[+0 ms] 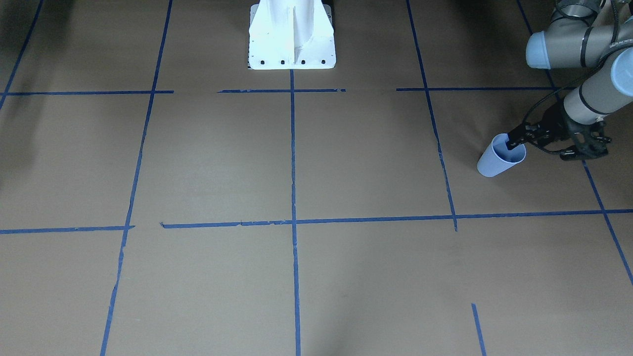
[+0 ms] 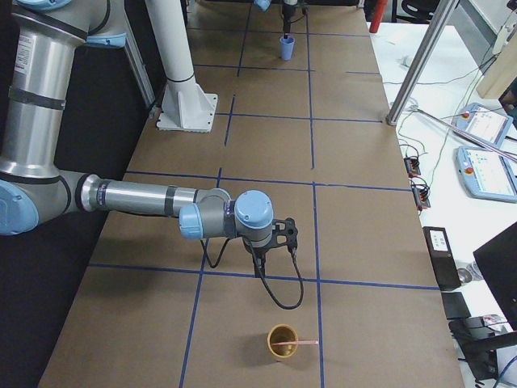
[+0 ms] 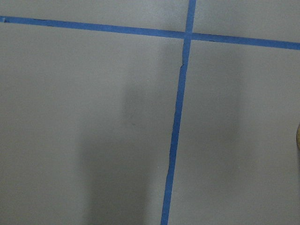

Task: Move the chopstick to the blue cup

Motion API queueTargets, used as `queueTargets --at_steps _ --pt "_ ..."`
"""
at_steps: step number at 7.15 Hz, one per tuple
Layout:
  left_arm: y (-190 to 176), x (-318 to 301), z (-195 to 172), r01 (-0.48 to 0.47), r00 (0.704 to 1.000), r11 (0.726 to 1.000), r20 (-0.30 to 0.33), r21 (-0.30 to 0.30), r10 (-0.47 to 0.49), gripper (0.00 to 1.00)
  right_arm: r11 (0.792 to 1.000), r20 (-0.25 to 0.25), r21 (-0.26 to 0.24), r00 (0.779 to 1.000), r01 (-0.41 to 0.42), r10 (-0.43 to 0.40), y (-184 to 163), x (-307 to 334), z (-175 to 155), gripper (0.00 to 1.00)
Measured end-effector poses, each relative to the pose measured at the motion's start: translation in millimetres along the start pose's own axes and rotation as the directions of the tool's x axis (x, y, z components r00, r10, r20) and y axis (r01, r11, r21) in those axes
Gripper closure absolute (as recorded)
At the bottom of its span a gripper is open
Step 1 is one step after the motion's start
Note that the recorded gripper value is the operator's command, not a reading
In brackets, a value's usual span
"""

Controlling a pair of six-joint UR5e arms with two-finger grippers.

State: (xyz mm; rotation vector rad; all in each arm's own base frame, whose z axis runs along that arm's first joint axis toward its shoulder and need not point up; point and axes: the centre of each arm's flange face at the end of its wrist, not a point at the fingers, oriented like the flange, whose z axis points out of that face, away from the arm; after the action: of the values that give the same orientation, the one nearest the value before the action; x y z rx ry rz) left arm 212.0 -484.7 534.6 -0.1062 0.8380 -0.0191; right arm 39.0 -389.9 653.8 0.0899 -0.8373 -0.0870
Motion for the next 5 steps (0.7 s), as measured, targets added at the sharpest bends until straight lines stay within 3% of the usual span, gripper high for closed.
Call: queueTargets --at_steps 1,3,5 --pt "-1 4 4 -0.005 1.0 1.0 0.001 -0.005 0.005 1.0 1.0 0.0 0.0 1.0 0.002 -0.002 0 0 0 0.0" --pt "-2 25 -4 -0.031 0.999 1.0 -0.02 0.004 0.031 1.0 1.0 0.001 -0.001 1.0 0.001 -0.001 -1 -1 0 0.0" --pt "-10 109 -49 -0.009 0.995 0.998 -0.094 0.056 0.014 1.0 1.0 0.002 0.0 1.0 0.004 -0.004 -1 -1 0 0.0"
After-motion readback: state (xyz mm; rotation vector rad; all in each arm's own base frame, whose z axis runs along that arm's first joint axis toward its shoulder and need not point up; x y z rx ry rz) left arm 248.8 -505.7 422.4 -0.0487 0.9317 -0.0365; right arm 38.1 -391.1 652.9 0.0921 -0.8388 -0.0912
